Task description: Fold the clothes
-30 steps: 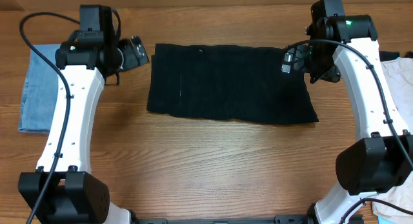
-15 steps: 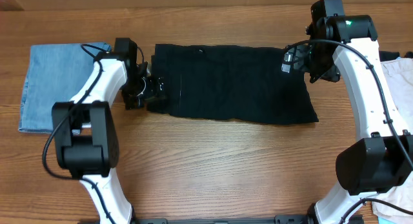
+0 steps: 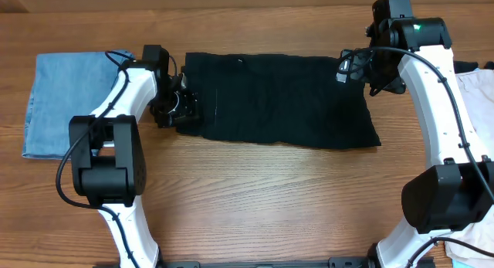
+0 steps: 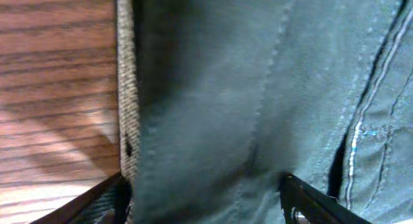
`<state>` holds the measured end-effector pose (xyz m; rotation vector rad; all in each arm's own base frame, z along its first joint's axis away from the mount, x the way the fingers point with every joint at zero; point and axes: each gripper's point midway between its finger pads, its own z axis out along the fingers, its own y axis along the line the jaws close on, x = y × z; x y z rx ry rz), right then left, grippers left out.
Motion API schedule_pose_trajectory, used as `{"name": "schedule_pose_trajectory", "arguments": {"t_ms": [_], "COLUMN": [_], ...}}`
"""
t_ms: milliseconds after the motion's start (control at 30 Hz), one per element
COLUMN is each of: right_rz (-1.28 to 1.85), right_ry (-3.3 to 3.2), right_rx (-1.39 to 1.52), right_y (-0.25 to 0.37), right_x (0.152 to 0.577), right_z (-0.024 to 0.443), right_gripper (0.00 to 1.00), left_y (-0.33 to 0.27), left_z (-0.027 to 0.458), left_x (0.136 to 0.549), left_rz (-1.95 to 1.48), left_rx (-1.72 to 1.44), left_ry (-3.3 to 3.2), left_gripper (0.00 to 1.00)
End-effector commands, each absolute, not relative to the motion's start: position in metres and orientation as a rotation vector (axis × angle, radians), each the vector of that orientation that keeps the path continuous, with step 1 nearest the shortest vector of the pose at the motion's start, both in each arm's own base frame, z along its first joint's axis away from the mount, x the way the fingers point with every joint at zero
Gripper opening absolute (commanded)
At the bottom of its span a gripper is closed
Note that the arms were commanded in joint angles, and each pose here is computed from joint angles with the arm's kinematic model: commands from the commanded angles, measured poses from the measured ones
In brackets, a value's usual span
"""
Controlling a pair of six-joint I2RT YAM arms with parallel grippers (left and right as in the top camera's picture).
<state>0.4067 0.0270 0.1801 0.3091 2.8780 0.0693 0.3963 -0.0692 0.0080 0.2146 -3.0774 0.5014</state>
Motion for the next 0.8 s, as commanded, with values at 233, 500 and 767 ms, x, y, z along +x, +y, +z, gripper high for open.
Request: {"name": "schedule_pose_trajectory", "arguments": {"t_ms": [233,500,767], "right_rz": [0.061,0.280,0.667], "right_ry": [2.866,2.875,2.893], "right_rx": [0.315,0.291,0.072], "right_y": [0.025,0.051,0.139], "right_x": [0.408,0.407,0.392], "right_z": [0.183,0.185,0.191], "right_gripper": [1.00,1.00,0.04], "left_y": [-0.085,-0.086,-0.087], "left_z": [-0.031,-0.002,0.041], "left_x": [0.373,0.393,0.415], "left_rz": [0.493,0.501,0.508], "left_rx": [0.154,0.153,0.139], "left_ry": [-2.968,-2.993,-3.034], "left_gripper": [0.18,0.04,0.04]}}
